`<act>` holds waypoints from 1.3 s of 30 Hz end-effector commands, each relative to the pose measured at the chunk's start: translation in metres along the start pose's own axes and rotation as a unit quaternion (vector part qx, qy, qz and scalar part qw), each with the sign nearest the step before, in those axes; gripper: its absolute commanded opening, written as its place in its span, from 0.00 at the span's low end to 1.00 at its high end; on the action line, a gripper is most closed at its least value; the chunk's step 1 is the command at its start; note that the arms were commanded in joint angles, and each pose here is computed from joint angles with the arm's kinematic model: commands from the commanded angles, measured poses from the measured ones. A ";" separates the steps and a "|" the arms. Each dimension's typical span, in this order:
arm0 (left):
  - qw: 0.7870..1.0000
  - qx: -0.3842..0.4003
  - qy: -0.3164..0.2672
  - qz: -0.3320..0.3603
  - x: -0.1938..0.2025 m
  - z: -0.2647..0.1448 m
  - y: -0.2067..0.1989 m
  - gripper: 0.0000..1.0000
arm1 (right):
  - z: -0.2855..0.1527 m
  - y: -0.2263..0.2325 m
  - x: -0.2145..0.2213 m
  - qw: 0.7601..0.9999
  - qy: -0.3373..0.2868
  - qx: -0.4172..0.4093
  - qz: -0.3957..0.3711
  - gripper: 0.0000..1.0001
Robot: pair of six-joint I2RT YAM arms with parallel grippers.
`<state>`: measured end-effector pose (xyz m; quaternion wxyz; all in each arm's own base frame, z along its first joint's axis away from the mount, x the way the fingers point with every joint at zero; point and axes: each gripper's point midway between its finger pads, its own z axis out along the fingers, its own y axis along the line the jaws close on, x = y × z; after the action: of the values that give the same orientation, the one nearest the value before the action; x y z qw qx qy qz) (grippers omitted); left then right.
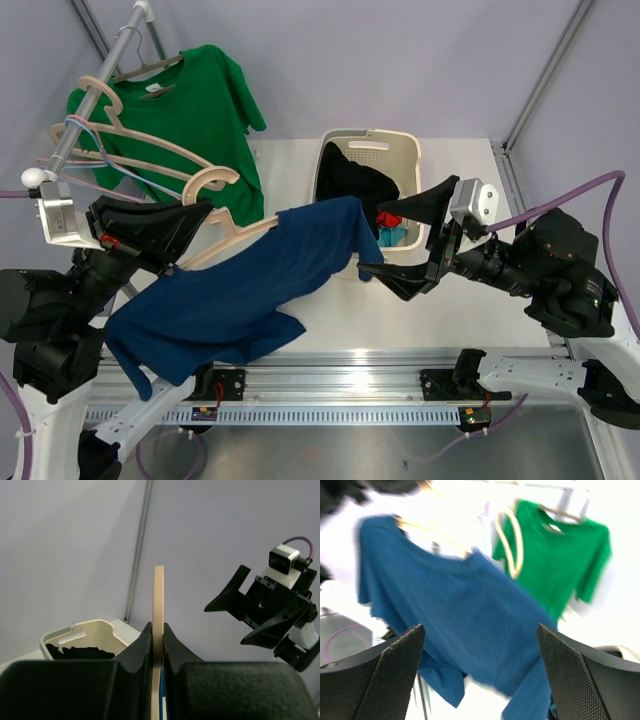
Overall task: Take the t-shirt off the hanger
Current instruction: Pick up the hanger from the clothesline, then remove the T-shirt from the hanger.
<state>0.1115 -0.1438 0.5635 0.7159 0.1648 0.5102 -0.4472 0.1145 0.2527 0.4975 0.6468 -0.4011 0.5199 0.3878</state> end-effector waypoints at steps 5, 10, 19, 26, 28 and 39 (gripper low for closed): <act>0.991 0.089 0.074 -0.071 0.045 0.019 -0.013 0.00 | 0.031 0.038 0.001 0.989 0.054 -0.135 -0.020 0.99; 0.985 0.112 0.107 -0.082 0.068 0.022 -0.012 0.00 | 0.053 0.050 0.040 0.973 0.148 -0.179 -0.002 0.94; 0.983 0.133 0.101 -0.075 0.062 0.010 -0.025 0.00 | 0.082 0.045 0.120 0.959 0.230 -0.164 0.004 0.92; 0.982 0.144 0.099 -0.070 0.061 0.003 -0.031 0.00 | 0.077 0.052 0.132 0.955 0.235 -0.181 0.012 0.45; 0.980 0.158 0.101 -0.068 0.062 0.002 -0.035 0.00 | 0.071 0.058 0.124 0.956 0.217 -0.196 0.009 0.17; 0.951 0.241 0.176 -0.082 0.107 -0.009 -0.043 0.68 | 0.057 0.057 0.100 0.967 0.171 -0.187 0.002 0.00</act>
<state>0.0910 -0.2070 0.4852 0.5367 0.3210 0.5354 -0.5677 0.1019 0.3393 0.3611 0.4088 -0.5899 0.5803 0.3849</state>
